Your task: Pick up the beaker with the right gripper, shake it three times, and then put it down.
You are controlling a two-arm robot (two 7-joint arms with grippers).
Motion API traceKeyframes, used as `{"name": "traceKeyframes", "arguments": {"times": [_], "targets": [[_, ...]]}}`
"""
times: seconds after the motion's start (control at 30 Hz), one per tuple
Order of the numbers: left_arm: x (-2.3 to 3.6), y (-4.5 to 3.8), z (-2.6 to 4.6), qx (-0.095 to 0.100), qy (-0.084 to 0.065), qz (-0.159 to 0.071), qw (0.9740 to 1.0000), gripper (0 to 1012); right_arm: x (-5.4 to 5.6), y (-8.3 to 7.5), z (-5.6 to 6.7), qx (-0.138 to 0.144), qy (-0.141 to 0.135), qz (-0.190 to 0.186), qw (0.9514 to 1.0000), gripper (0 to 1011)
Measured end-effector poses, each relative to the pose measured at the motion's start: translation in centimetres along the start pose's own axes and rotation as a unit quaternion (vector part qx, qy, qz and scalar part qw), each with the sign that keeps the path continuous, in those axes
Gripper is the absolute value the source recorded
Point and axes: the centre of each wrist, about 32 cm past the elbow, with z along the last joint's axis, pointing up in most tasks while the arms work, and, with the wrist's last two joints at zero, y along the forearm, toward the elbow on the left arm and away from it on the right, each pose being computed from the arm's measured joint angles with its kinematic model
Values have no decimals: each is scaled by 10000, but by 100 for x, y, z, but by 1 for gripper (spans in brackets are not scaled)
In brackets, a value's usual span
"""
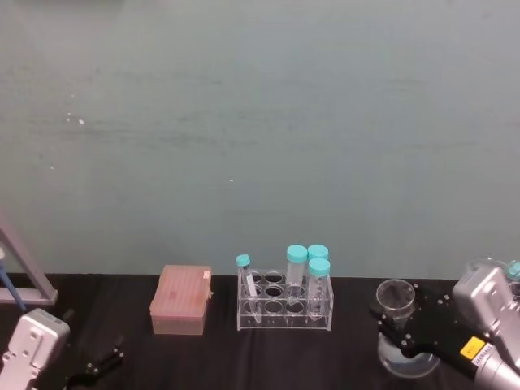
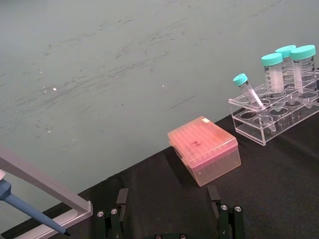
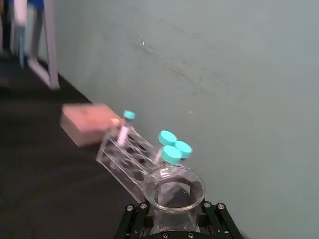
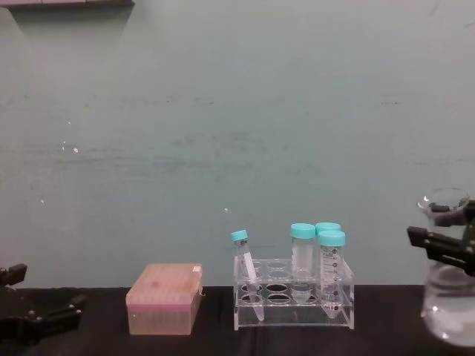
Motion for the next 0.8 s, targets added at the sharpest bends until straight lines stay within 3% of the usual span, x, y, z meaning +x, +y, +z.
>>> {"name": "traceKeyframes", "arguments": {"times": [0.07,0.17,0.2,0.23,0.33,0.4,0.5,0.57,0.73,0.8], "targets": [[0,0,0,0,0,0,10000,1000,3,-6,-13,-33,-505,-43,9987,452],[0,0,0,0,0,0,10000,1000,6,-14,-33,-61,-1032,-86,9946,452],[0,0,0,0,0,0,10000,1000,6,-14,-33,-61,-1032,-86,9946,452],[0,0,0,0,0,0,10000,1000,6,-16,-50,-79,-1366,-115,9905,451],[0,0,0,0,0,0,10000,1000,4,-16,-67,-83,-1679,-134,9857,451],[0,0,0,0,0,0,10000,1000,5,-16,-84,-79,-1991,-164,9798,452],[0,0,0,0,0,0,10000,1000,3,-14,-100,-71,-2235,-190,9745,451],[0,0,0,0,0,0,10000,1000,8,-8,-116,-57,-2495,-229,9681,451],[0,0,0,0,0,0,10000,1000,16,-4,-136,-64,-2701,-263,9624,452],[0,0,0,0,0,0,10000,1000,21,2,-132,-58,-2636,-276,9642,452]]}}
